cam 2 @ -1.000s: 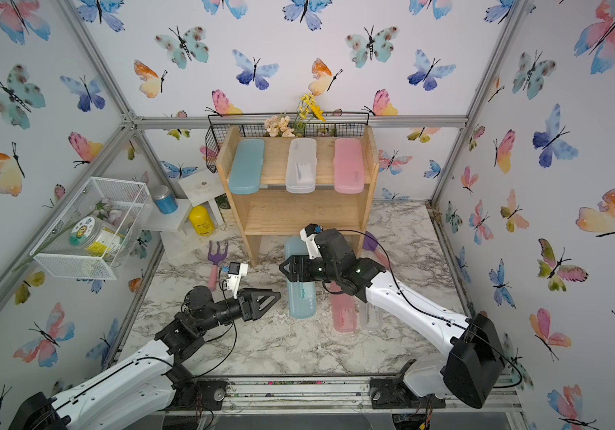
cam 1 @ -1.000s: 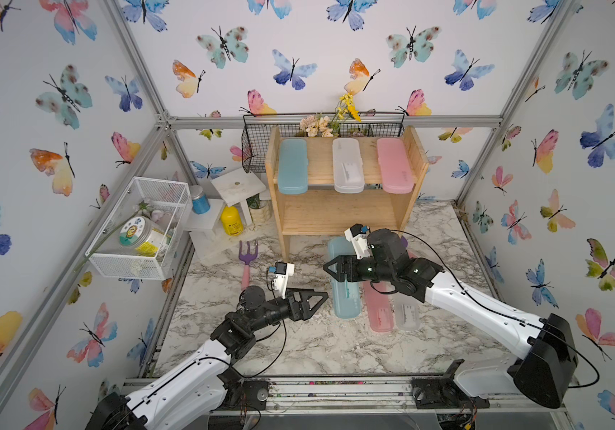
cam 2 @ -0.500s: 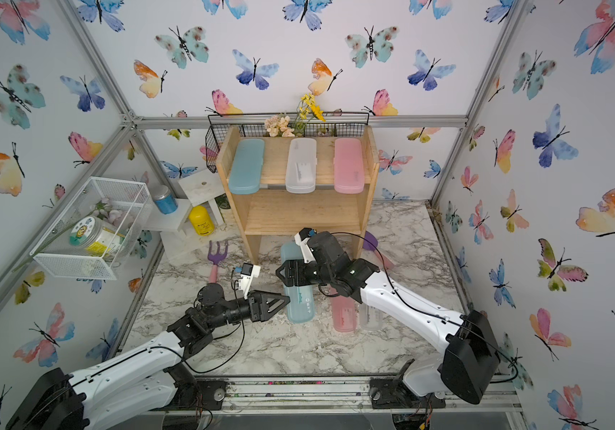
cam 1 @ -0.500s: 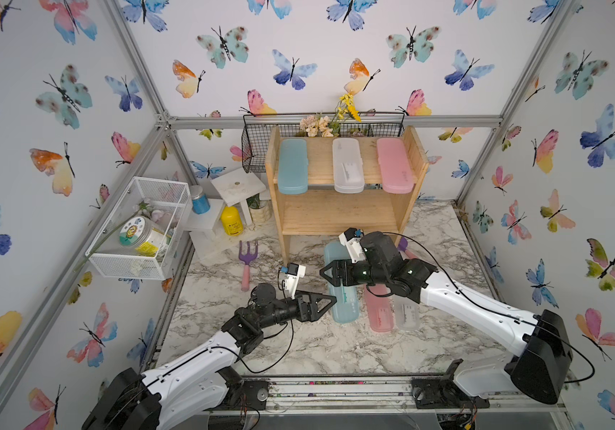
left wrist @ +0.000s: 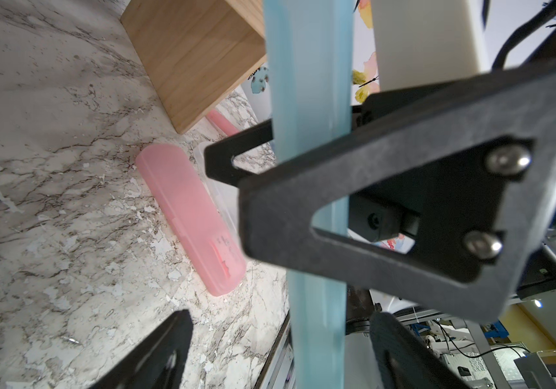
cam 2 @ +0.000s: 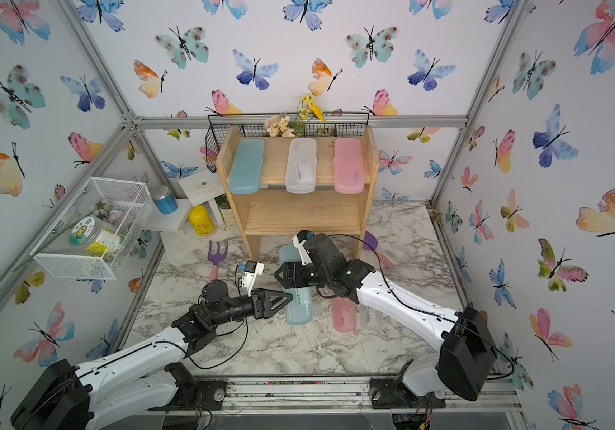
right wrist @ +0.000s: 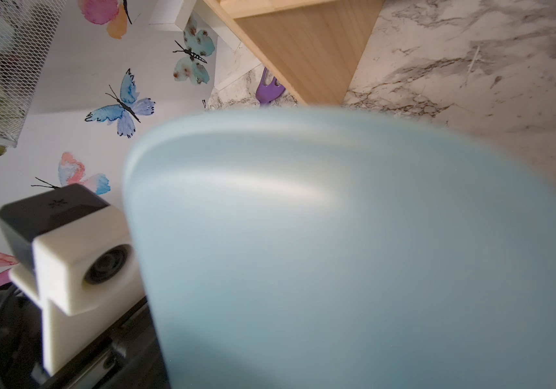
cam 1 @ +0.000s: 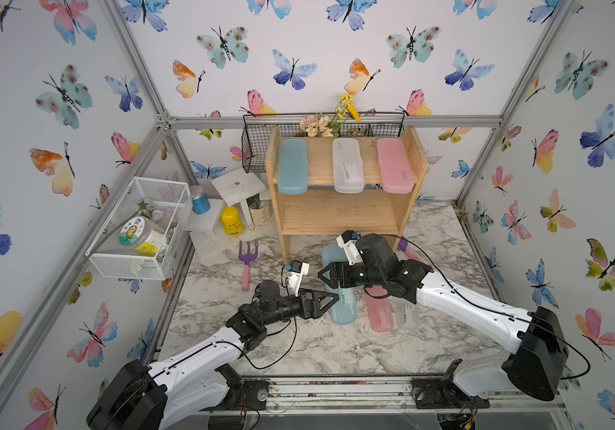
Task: Remove the pencil cases from the shelf
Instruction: Pick up the pencil case from the center of the board, then place the pencil case at the center of the board, then pick up the pencil case from the shelf.
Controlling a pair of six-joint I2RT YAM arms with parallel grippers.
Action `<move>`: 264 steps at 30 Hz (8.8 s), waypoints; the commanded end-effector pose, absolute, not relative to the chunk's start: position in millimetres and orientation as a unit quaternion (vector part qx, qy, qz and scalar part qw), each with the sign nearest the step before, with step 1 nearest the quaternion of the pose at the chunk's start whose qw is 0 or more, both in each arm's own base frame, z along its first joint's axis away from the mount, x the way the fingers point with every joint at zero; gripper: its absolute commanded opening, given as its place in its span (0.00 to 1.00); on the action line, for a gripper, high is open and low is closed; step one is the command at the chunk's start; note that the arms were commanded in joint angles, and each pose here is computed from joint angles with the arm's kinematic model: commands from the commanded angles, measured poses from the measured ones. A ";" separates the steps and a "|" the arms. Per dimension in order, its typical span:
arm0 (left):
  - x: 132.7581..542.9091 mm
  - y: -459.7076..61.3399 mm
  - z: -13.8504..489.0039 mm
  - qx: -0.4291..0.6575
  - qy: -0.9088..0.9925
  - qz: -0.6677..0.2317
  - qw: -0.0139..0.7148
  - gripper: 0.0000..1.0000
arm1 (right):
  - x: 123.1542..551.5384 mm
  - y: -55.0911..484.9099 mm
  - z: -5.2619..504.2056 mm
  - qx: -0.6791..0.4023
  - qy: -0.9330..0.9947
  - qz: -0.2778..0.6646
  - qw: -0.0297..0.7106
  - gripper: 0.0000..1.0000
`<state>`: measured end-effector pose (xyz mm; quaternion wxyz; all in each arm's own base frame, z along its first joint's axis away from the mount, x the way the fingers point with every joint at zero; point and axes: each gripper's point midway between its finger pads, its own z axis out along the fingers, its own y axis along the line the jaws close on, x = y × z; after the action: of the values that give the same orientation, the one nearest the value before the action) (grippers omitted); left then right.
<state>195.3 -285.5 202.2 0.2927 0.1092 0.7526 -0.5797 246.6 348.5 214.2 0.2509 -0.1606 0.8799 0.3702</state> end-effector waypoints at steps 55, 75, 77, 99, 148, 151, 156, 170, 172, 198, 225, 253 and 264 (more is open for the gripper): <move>198.0 -269.5 184.5 0.062 0.759 -0.567 0.313 0.17 | 227.6 338.4 175.4 -0.146 0.900 0.339 0.231 0.99; 198.4 -269.1 178.4 0.062 0.767 -0.559 0.308 0.33 | 219.1 354.7 154.7 -0.151 0.907 0.330 0.214 0.84; 198.7 -268.5 177.6 0.059 0.768 -0.558 0.308 0.48 | 220.0 354.5 156.2 -0.150 0.907 0.329 0.216 0.79; 217.2 -169.7 127.7 -0.069 0.856 -0.328 0.394 0.99 | 239.5 314.9 36.0 -0.147 0.968 0.159 0.129 0.81; 242.0 -136.9 490.8 -0.202 0.510 -0.619 0.563 0.99 | 273.2 212.7 150.3 -0.069 0.940 0.182 0.280 0.99; 267.7 -142.6 483.7 -0.216 0.516 -0.644 0.522 0.99 | 275.0 214.2 150.7 -0.071 0.941 0.180 0.277 0.99; 293.6 -146.8 480.8 -0.225 0.515 -0.653 0.508 0.99 | 278.5 212.0 156.1 -0.067 0.940 0.178 0.283 0.99; 338.9 -171.5 477.4 -0.218 0.541 -0.671 0.457 0.99 | 290.8 213.3 154.2 -0.066 0.942 0.177 0.277 0.99; 345.6 -177.2 473.9 -0.218 0.552 -0.670 0.446 0.99 | 292.6 215.0 153.5 -0.066 0.942 0.179 0.276 0.99; 367.3 -175.4 458.1 -0.232 0.567 -0.659 0.437 0.13 | 304.5 215.9 149.9 -0.069 0.944 0.181 0.267 0.99; 196.0 -124.9 424.5 0.018 0.521 -0.450 0.726 0.06 | 235.5 227.8 384.8 -0.111 0.778 0.416 0.456 0.99; 189.9 -100.1 362.5 -0.024 0.579 -0.394 0.714 0.02 | 224.3 478.6 408.9 -0.204 0.724 0.535 0.385 0.99; 193.0 -101.0 360.6 -0.025 0.584 -0.389 0.712 0.03 | 242.0 498.0 392.2 -0.195 0.752 0.499 0.384 0.99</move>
<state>195.2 -107.6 347.4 0.6952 -0.0186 0.5999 -0.3956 241.5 494.7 392.3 0.3813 -0.1963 0.7465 0.5087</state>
